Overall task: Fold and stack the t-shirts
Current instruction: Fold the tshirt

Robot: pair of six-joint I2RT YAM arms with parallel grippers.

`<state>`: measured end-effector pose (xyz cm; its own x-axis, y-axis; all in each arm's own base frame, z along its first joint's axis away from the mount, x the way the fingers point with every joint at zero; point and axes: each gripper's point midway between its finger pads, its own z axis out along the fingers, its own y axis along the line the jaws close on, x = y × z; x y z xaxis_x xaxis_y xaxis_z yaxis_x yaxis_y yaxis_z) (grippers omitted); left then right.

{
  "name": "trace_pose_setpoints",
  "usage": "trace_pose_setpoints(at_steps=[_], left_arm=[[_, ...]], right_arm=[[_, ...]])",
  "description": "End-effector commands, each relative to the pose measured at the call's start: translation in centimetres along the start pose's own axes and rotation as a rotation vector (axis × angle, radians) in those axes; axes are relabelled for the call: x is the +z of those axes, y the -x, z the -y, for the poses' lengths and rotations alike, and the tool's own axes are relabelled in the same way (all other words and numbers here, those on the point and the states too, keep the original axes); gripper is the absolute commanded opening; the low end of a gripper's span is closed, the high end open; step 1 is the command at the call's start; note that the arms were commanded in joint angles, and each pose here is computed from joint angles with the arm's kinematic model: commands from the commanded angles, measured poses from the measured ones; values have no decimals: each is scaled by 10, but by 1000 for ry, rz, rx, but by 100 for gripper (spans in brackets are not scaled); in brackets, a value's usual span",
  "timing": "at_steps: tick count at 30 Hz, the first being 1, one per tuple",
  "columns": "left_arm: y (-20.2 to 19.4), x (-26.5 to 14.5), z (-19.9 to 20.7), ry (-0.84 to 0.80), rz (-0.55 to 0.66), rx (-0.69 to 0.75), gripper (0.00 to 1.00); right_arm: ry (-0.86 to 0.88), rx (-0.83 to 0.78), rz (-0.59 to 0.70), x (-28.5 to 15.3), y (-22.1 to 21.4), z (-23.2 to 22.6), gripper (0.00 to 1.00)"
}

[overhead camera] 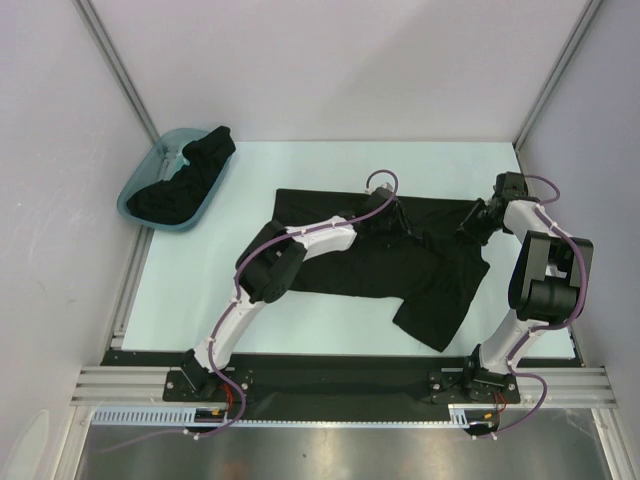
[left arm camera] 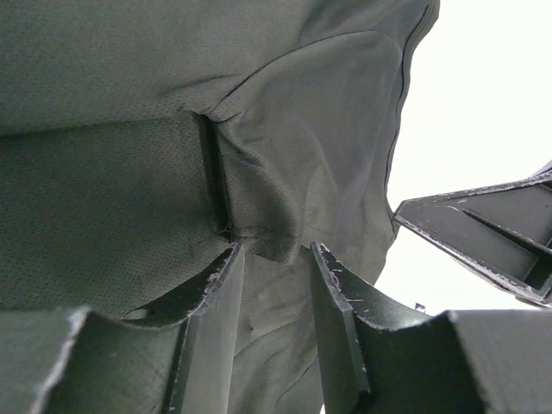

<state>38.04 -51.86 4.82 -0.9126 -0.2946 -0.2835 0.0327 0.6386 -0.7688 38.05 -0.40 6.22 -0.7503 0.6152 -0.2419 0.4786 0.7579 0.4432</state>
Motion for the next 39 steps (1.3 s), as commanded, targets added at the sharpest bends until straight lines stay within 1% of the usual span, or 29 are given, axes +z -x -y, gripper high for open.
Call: trace_pose_setpoints(at_steps=[1, 5, 8, 12, 18, 24, 27, 30, 31, 32, 33, 39], left_arm=[[5, 5, 11, -20, 24, -24, 41], [5, 4, 10, -2, 32, -17, 41], [0, 5, 1, 37, 24, -13, 42], [-3, 8, -4, 44, 20, -7, 42], [1, 14, 0, 18, 39, 8, 38], [5, 16, 7, 3, 45, 23, 27], [8, 13, 11, 1, 51, 39, 17], [10, 8, 11, 9, 59, 60, 13], [11, 5, 13, 11, 60, 66, 8], [12, 3, 15, 11, 64, 80, 6], [14, 1, 15, 15, 67, 91, 0], [20, -14, 22, 25, 90, 148, 0]], right_arm=[[36, -21, 45, -5, 17, -11, 20], [46, -21, 48, -4, 18, -13, 20], [47, -20, 48, -4, 18, -12, 20], [48, -18, 52, -5, 19, -11, 20], [48, -20, 47, -4, 17, -10, 20], [41, -21, 43, -1, 16, -7, 20], [31, -22, 37, 1, 14, -4, 20], [31, -22, 26, 4, 12, -3, 20], [30, -23, 25, 5, 11, -3, 19], [29, -25, 27, 4, 11, -3, 19], [26, -25, 25, 4, 11, -2, 19], [23, -27, 23, 6, 11, -1, 19]])
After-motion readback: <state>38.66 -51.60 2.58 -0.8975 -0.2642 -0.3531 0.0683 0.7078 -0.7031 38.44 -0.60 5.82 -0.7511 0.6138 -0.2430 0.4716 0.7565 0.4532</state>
